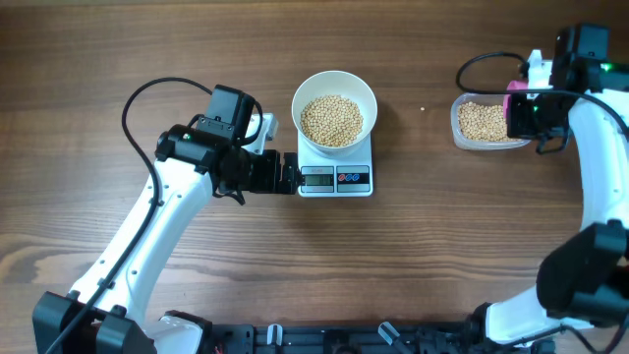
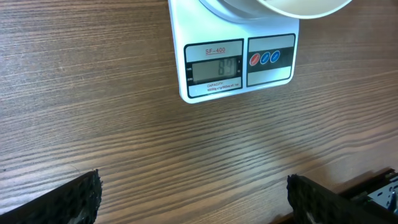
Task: Scoop item into bowl and weigh 150g on scale
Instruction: 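Carry the empty scoop right back to the soybean tub, then lower the scoop into the tub and drag it through the soybeans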
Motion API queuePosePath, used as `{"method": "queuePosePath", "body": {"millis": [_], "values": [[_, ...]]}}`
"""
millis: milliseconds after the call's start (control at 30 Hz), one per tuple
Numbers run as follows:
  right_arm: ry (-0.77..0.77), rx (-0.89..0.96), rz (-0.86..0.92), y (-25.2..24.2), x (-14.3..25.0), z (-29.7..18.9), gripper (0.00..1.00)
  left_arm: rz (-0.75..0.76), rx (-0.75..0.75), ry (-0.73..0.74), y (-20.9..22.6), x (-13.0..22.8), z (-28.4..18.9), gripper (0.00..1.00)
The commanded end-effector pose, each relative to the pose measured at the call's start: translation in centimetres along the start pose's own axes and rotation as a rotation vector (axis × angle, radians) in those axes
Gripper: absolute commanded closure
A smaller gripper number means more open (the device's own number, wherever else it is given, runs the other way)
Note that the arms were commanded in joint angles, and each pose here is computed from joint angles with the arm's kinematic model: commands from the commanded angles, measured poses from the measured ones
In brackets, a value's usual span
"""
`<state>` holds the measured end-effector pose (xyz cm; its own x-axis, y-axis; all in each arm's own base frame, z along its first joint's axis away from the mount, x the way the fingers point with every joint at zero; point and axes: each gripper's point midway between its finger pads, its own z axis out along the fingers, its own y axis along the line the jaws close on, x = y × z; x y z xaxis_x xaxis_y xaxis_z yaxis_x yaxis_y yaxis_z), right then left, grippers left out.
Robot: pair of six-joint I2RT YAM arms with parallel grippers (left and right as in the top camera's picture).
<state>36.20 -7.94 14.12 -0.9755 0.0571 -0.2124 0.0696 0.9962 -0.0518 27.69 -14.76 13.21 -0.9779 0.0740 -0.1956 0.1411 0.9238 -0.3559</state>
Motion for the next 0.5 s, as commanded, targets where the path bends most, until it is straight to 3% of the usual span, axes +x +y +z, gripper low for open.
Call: {"method": "queuePosePath", "body": {"millis": [0,467], "values": [[0.066,0.005,-0.015,0.0,0.6,1.9,0.96,0.014,0.009,0.009,0.0,0.1,0.2,0.0],[0.16,-0.015,-0.019,0.3,1.6,4.7,0.96,0.014,0.009,0.009,0.0,0.1,0.2,0.0]]}}
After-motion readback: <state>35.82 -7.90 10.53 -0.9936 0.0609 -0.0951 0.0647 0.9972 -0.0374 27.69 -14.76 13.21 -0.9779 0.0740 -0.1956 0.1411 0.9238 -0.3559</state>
